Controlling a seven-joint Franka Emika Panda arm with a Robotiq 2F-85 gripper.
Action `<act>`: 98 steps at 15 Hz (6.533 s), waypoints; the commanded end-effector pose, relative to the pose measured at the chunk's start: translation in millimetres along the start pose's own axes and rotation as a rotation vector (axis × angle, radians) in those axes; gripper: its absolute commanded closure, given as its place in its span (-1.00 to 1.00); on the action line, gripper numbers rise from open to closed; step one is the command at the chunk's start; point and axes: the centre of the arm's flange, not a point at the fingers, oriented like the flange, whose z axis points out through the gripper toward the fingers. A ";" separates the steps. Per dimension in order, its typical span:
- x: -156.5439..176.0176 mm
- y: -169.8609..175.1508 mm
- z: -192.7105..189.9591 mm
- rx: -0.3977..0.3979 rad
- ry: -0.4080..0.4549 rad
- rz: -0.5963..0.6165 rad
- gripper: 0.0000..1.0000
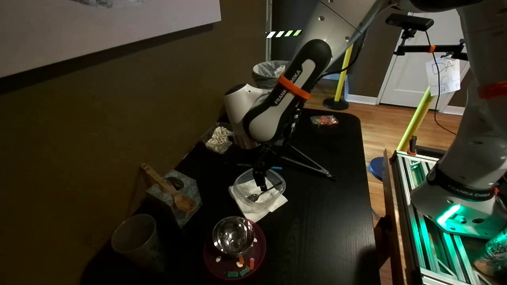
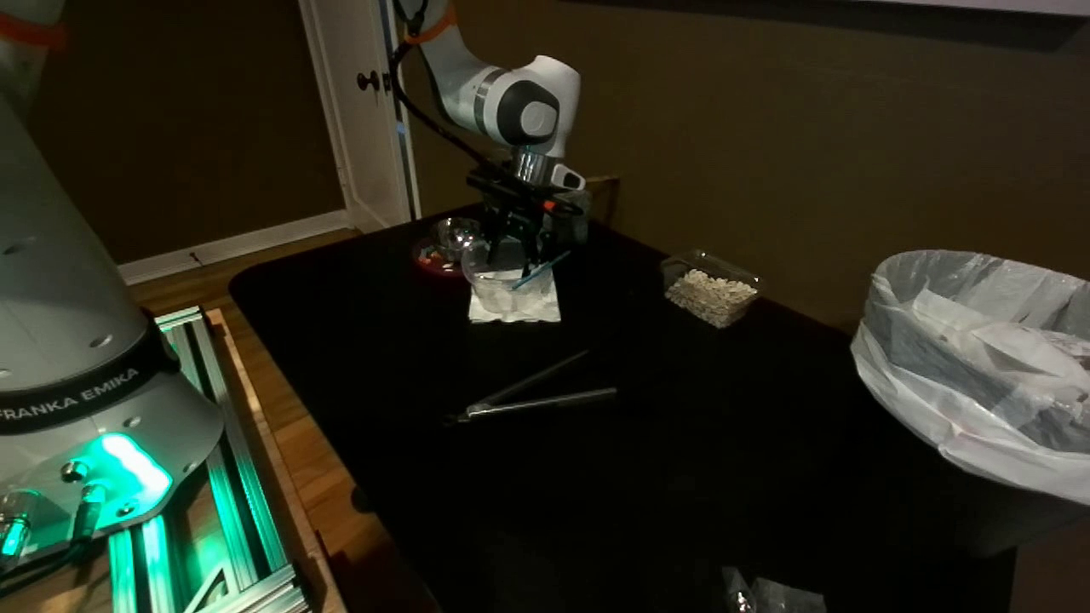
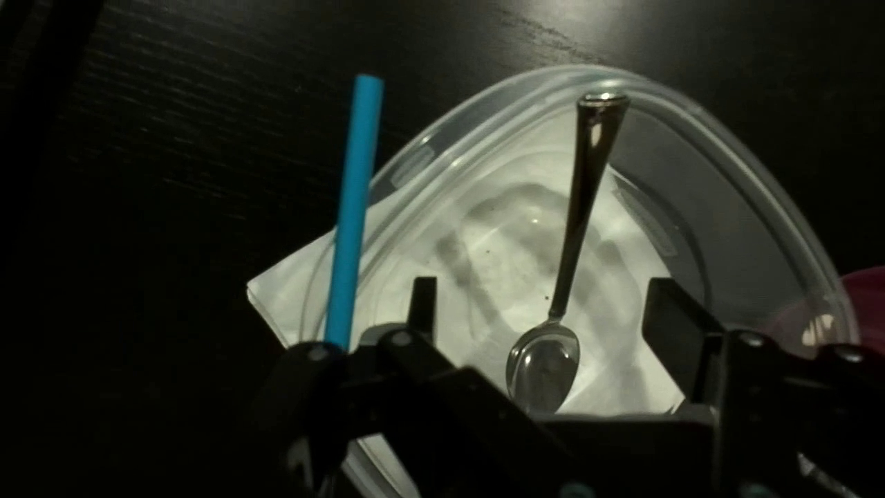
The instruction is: Use the spoon to transfer some contents from the right bowl to the silver bowl
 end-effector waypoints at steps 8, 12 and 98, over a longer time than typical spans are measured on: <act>-0.1 7.3 24.4 0.000 -0.116 0.020 0.39; 2.5 1.1 29.7 -0.004 -0.135 0.000 0.99; 53.2 308.7 -129.4 -0.119 -0.152 0.653 0.98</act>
